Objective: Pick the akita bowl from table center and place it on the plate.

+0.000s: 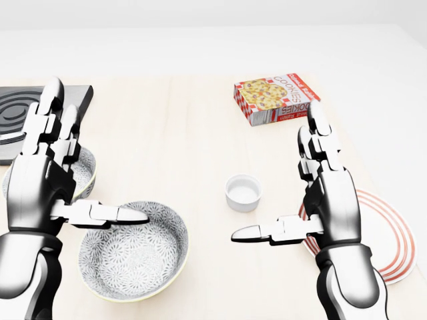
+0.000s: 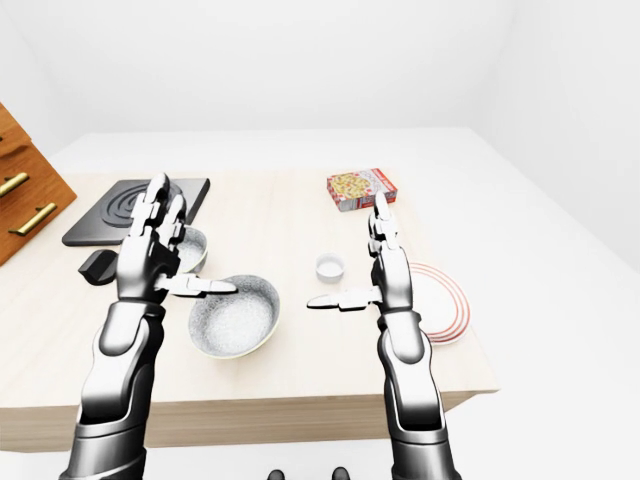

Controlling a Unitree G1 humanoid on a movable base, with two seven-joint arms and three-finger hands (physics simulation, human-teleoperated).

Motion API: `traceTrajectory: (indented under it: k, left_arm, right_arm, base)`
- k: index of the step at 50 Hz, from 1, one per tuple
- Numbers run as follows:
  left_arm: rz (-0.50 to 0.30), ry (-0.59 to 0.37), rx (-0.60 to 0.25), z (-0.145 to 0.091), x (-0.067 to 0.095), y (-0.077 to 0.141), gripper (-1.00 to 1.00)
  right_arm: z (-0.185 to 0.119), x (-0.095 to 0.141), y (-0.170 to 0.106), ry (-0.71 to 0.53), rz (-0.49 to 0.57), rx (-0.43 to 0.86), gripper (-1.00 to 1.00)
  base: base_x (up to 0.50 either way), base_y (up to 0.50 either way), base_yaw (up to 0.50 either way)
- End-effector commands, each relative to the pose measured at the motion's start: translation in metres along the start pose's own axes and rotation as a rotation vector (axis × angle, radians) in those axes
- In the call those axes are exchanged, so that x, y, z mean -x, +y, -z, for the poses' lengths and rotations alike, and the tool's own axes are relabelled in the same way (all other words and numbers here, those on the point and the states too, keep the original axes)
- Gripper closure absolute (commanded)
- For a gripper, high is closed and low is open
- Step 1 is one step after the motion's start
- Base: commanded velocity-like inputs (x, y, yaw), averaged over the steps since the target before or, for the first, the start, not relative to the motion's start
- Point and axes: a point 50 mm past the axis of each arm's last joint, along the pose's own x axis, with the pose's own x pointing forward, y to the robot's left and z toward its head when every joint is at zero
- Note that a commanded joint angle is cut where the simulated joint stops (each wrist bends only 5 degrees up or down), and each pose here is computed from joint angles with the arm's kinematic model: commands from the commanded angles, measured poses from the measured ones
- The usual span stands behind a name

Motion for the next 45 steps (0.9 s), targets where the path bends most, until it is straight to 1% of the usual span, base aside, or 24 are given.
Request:
traceTrajectory:
  k: [1,4,5,6,7,8,9,10,14,15,19,21,22,24,27,31,34,35,36,38,41,42,44,45]
  left_arm:
    - [-0.015,0.012,-0.076,0.001,-0.008,0.014,-1.00]
    - [-0.010,0.021,-0.157,0.000,-0.017,0.022,-1.00]
    - [-0.028,0.032,-0.203,0.000,-0.026,0.032,-1.00]
    - [-0.051,0.045,-0.221,0.001,-0.035,0.041,-1.00]
    - [-0.062,0.060,-0.246,0.003,-0.039,0.046,-1.00]
    - [-0.065,0.079,-0.268,0.005,-0.043,0.050,-1.00]
    - [-0.076,0.139,-0.323,0.014,-0.050,0.061,-1.00]
    - [-0.088,0.177,-0.336,0.020,-0.054,0.067,-1.00]
    - [-0.106,0.303,-0.439,0.038,-0.060,0.085,-1.00]
    - [-0.108,0.328,-0.507,0.041,-0.064,0.092,-1.00]
    - [-0.108,0.330,-0.609,0.044,-0.070,0.102,-1.00]
    - [-0.104,0.338,-0.661,0.046,-0.071,0.107,-1.00]
    - [-0.099,0.351,-0.725,0.049,-0.070,0.110,-1.00]
    - [-0.098,0.386,-0.768,0.054,-0.068,0.114,-1.00]
    - [-0.099,0.450,-0.874,0.064,-0.063,0.122,-1.00]
    - [-0.091,0.519,-0.942,0.076,-0.056,0.128,-1.00]
    - [-0.074,0.567,-0.945,0.085,-0.050,0.128,-1.00]
    - [-0.068,0.590,-0.961,0.091,-0.046,0.128,-1.00]
    - [-0.068,0.593,-0.963,0.091,-0.045,0.129,-1.00]
    - [-0.055,0.622,-0.999,0.097,-0.041,0.129,-1.00]
    - [-0.053,0.636,-1.050,0.100,-0.039,0.131,-1.00]
    - [-0.058,0.623,-1.119,0.098,-0.041,0.133,-1.00]
    - [-0.071,0.593,-1.219,0.093,-0.044,0.136,-1.00]
    - [-0.082,0.587,-1.233,0.091,-0.046,0.138,-1.00]
  right_arm:
    - [0.000,0.000,0.000,0.000,-0.003,0.005,-1.00]
    - [0.005,0.002,0.000,0.022,-0.002,0.002,-1.00]
    - [0.007,0.003,0.000,0.032,-0.002,0.003,-1.00]
    - [0.007,0.003,0.000,0.030,-0.001,0.005,-1.00]
    - [0.004,0.003,-0.001,0.020,0.000,0.006,-1.00]
    - [0.003,0.002,-0.001,0.014,0.000,0.003,-1.00]
    - [0.004,0.002,0.000,0.018,-0.001,0.002,-1.00]
    - [0.005,0.002,0.000,0.022,0.000,0.002,-1.00]
    - [0.005,0.003,-0.001,0.023,-0.001,-0.001,-1.00]
    - [0.006,0.004,-0.001,0.027,0.001,-0.002,-1.00]
    - [0.005,0.004,-0.002,0.024,0.004,-0.002,-1.00]
    - [0.005,0.005,-0.002,0.023,0.003,-0.002,-1.00]
    - [0.005,0.005,-0.002,0.024,0.004,-0.002,-1.00]
    - [0.005,0.005,-0.002,0.023,0.004,-0.002,-1.00]
    - [0.006,0.005,-0.003,0.027,0.004,-0.002,-1.00]
    - [0.006,0.005,-0.003,0.029,0.003,-0.001,-1.00]
    - [0.006,0.005,-0.003,0.030,0.005,-0.001,-1.00]
    - [0.006,0.006,-0.003,0.029,0.005,-0.001,-1.00]
    - [0.006,0.006,-0.003,0.029,0.005,-0.001,-1.00]
    - [0.006,0.006,-0.003,0.029,0.005,-0.002,-1.00]
    - [0.006,0.006,-0.003,0.030,0.005,-0.003,-1.00]
    - [0.007,0.005,-0.002,0.031,0.004,-0.004,-1.00]
    - [0.008,0.005,-0.002,0.036,0.004,-0.004,-1.00]
    - [0.009,0.004,-0.001,0.040,0.002,-0.005,-1.00]
  base:
    - [0.00,0.00,0.00]
    - [0.00,0.00,0.00]
    - [0.00,0.00,0.00]
    - [0.00,0.00,0.00]
    - [0.00,0.00,0.00]
    - [0.00,0.00,0.00]
    - [0.00,0.00,0.00]
    - [0.00,0.00,0.00]
    - [0.00,0.00,0.00]
    - [0.00,0.00,0.00]
    - [0.00,0.00,0.00]
    - [0.00,0.00,0.00]
    - [0.00,0.00,0.00]
    - [0.00,0.00,0.00]
    - [0.00,0.00,0.00]
    - [0.00,0.00,0.00]
    - [0.00,0.00,0.00]
    - [0.00,0.00,0.00]
    - [0.00,0.00,0.00]
    - [0.00,0.00,0.00]
    - [0.00,0.00,0.00]
    - [0.00,0.00,0.00]
    - [0.00,0.00,0.00]
    - [0.00,0.00,0.00]
